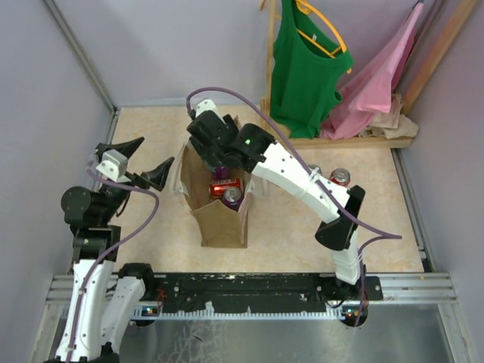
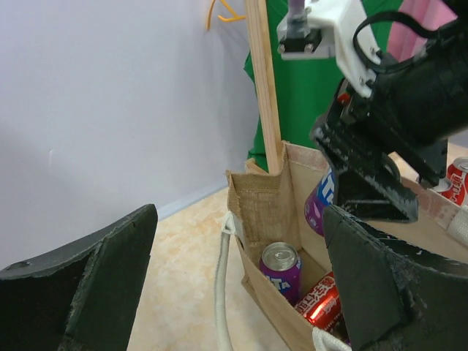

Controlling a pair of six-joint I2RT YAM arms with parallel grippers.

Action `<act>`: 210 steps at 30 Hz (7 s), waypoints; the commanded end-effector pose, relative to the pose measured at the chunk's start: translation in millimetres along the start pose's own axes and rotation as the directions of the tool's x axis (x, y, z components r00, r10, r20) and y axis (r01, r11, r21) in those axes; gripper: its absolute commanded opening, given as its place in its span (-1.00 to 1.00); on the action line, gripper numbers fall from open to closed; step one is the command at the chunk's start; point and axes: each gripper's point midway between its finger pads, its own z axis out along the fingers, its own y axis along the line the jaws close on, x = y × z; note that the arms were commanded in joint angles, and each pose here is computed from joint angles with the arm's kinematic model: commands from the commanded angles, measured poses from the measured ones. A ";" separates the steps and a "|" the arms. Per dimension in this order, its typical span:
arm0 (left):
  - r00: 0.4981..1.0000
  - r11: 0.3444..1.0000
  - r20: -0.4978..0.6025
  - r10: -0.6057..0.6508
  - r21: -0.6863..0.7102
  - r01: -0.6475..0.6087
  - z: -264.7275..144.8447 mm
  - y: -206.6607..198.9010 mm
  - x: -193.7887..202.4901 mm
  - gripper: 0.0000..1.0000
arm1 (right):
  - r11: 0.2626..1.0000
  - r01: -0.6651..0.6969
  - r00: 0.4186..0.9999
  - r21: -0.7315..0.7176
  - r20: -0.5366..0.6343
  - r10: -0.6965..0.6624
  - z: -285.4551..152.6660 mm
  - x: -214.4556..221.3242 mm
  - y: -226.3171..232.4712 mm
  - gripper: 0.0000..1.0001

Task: Take the beverage out of the canvas bag
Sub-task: Take out the drink from the canvas bag, then place the drink at the center of the board, then take out the drink from the canvas bag.

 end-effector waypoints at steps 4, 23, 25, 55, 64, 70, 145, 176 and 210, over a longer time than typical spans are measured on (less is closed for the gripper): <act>1.000 1.000 0.000 -0.002 -0.005 0.002 5.8 3.8 -3.2 1.00 | 0.985 -0.162 0.953 0.056 0.269 0.141 -55.5 -69.9 -43.7 -1.00; 0.993 0.998 -0.099 -0.066 0.018 0.068 17.6 5.7 33.0 1.00 | 0.784 -0.534 0.827 0.316 0.389 0.407 -153.2 -5.2 -189.0 -1.00; 0.992 0.997 -0.105 -0.068 0.021 0.071 19.0 6.1 34.7 1.00 | 0.755 -0.569 0.813 0.327 0.360 0.457 -149.0 22.5 -193.3 -1.00; 0.978 0.989 -0.167 -0.124 0.053 0.135 26.9 0.3 61.4 1.00 | 0.523 -0.745 0.617 0.413 0.129 0.777 -18.8 268.5 -178.1 -1.00; 0.975 0.988 -0.178 -0.131 0.053 0.143 27.9 0.7 64.8 1.00 | 0.473 -0.765 0.545 0.437 0.049 0.837 -4.6 290.0 -180.7 -0.78; 0.973 0.988 -0.188 -0.133 0.054 0.146 28.7 0.8 68.7 1.00 | 0.480 -0.729 0.543 0.488 -0.015 0.840 0.1 304.7 -176.9 -0.40; 0.897 0.927 -0.344 -0.279 -0.339 0.158 -12.8 42.3 125.1 1.00 | 0.955 -0.176 0.913 -0.240 -0.403 0.067 88.8 135.2 87.6 0.98; 0.893 0.931 -0.350 -0.284 -0.323 0.169 -8.9 40.6 129.3 1.00 | 0.988 -0.135 0.986 -0.079 -0.112 0.126 47.2 43.3 41.7 0.98; 0.894 0.930 -0.352 -0.278 -0.333 0.158 -9.1 43.5 130.1 1.00 | 0.980 -0.172 0.901 -0.096 -0.418 0.117 122.9 162.2 69.0 0.98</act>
